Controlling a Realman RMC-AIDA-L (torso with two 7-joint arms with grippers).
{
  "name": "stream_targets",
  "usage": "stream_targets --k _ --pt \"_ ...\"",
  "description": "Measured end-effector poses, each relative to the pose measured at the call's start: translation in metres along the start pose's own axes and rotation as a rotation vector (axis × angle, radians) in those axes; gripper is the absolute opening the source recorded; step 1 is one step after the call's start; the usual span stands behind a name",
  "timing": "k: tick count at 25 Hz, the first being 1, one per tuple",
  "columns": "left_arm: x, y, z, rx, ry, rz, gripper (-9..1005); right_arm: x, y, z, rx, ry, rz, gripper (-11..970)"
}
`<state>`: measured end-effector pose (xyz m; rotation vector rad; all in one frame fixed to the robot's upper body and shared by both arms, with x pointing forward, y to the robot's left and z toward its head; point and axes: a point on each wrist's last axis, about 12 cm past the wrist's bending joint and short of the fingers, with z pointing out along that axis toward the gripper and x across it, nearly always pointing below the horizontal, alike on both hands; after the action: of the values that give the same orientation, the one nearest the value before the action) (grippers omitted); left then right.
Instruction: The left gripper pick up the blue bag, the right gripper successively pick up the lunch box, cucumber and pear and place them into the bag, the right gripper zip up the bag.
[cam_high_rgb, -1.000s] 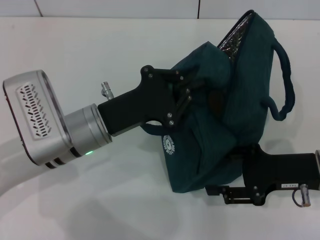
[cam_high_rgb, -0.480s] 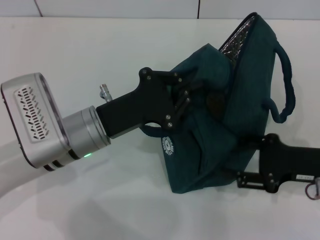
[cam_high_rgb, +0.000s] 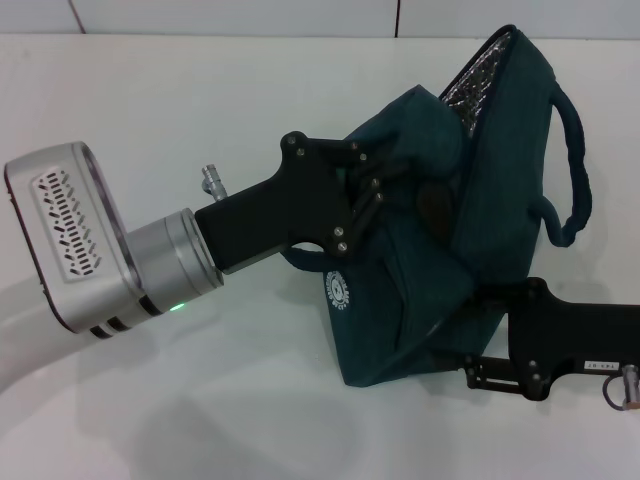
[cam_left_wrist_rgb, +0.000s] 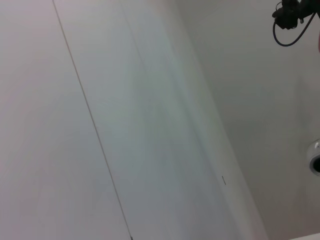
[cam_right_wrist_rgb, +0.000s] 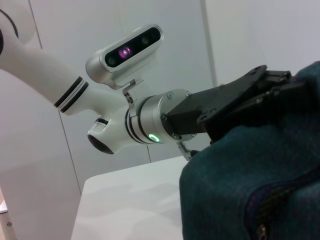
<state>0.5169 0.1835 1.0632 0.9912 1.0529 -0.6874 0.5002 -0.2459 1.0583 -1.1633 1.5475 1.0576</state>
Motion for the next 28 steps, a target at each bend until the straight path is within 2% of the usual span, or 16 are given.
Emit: stream_targets --k 15,20,28 --pt "-0.0002 0.0000 0.0000 0.000 -0.001 0.001 66 -0.0024 0.0055 0.0066 -0.063 -0.013 -0.053 503" --pt "-0.0003 0.0001 0.0002 0.001 -0.002 0.001 66 -0.0015 0.0026 0.0064 -0.038 -0.006 -0.068 306" --pt "0.0002 -0.0006 -0.0017 -0.007 -0.001 -0.004 67 0.0006 0.0024 0.0080 -0.009 -0.028 -0.154 145"
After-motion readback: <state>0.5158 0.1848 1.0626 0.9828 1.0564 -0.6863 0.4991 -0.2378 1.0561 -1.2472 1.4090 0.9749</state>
